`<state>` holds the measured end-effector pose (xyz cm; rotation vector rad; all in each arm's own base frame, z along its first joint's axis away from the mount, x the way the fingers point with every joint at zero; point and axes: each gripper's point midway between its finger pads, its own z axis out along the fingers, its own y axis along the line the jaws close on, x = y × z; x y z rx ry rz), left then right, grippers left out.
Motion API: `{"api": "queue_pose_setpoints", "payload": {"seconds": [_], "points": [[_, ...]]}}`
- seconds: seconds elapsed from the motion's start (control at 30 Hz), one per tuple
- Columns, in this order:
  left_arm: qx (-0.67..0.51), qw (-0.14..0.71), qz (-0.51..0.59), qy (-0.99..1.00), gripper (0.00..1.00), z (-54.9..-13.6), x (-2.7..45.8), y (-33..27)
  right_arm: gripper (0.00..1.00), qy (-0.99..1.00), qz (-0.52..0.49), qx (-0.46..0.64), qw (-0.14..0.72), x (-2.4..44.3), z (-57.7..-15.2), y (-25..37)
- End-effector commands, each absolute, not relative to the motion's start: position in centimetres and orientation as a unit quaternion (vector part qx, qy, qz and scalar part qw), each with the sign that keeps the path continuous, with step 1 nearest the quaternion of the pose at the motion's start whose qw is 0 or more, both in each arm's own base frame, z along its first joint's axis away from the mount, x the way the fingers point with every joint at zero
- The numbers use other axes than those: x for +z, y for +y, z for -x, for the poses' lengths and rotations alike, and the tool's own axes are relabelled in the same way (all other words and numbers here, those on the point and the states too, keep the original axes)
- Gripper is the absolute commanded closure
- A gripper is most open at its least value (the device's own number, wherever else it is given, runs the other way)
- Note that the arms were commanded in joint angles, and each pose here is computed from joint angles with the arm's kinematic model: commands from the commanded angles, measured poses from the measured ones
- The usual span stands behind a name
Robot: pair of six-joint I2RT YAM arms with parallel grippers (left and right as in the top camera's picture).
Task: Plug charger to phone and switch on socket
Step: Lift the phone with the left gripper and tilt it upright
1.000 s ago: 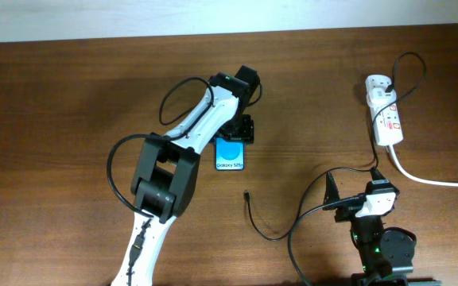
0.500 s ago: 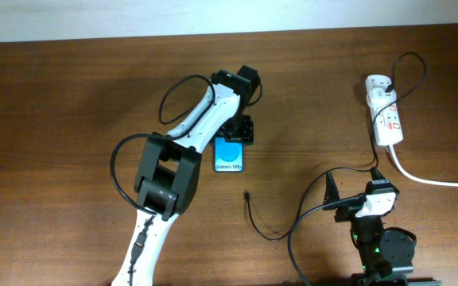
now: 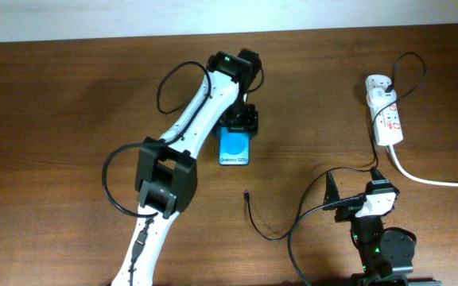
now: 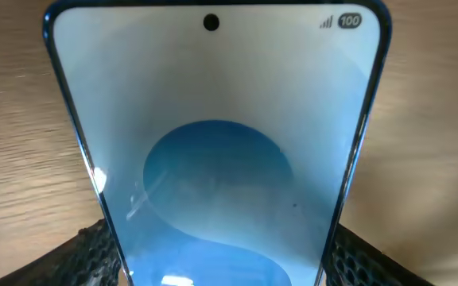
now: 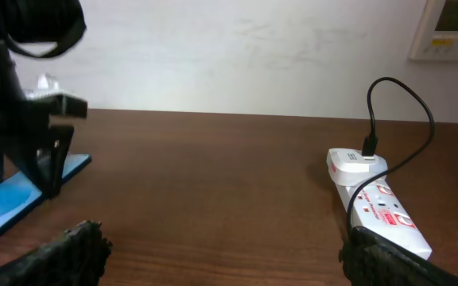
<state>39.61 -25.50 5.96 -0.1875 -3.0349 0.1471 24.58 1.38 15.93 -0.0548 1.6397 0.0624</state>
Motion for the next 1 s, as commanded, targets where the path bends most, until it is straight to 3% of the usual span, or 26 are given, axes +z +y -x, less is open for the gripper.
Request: {"api": "queue_pose_setpoints", "payload": {"seconds": [0.0, 0.23, 0.4, 0.6, 0.97], "points": [[0.208, 0.081, 0.081, -0.971, 0.27, -39.5, 8.9, -28.4, 0.02, 0.732, 0.023, 0.028, 0.680, 15.7, -24.6, 1.4], [0.489, 0.146, 0.014, -0.860, 0.28, -41.1, 16.2, -28.6, 0.02, 0.732, 0.023, 0.028, 0.680, 15.7, -24.6, 1.4], [0.588, 0.163, -0.026, -0.792, 0.30, -42.6, 20.0, -27.3, 0.02, 0.732, 0.023, 0.028, 0.680, 15.7, -24.6, 1.4], [0.628, 0.204, -0.101, -0.744, 0.32, -44.0, 22.2, -25.2, 0.02, 0.732, 0.023, 0.028, 0.680, 15.7, -24.6, 1.4], [0.670, 0.183, -0.144, -0.705, 0.30, -46.6, 23.8, -20.2, 0.02, 0.732, 0.023, 0.028, 0.680, 15.7, -24.6, 1.4]]}}
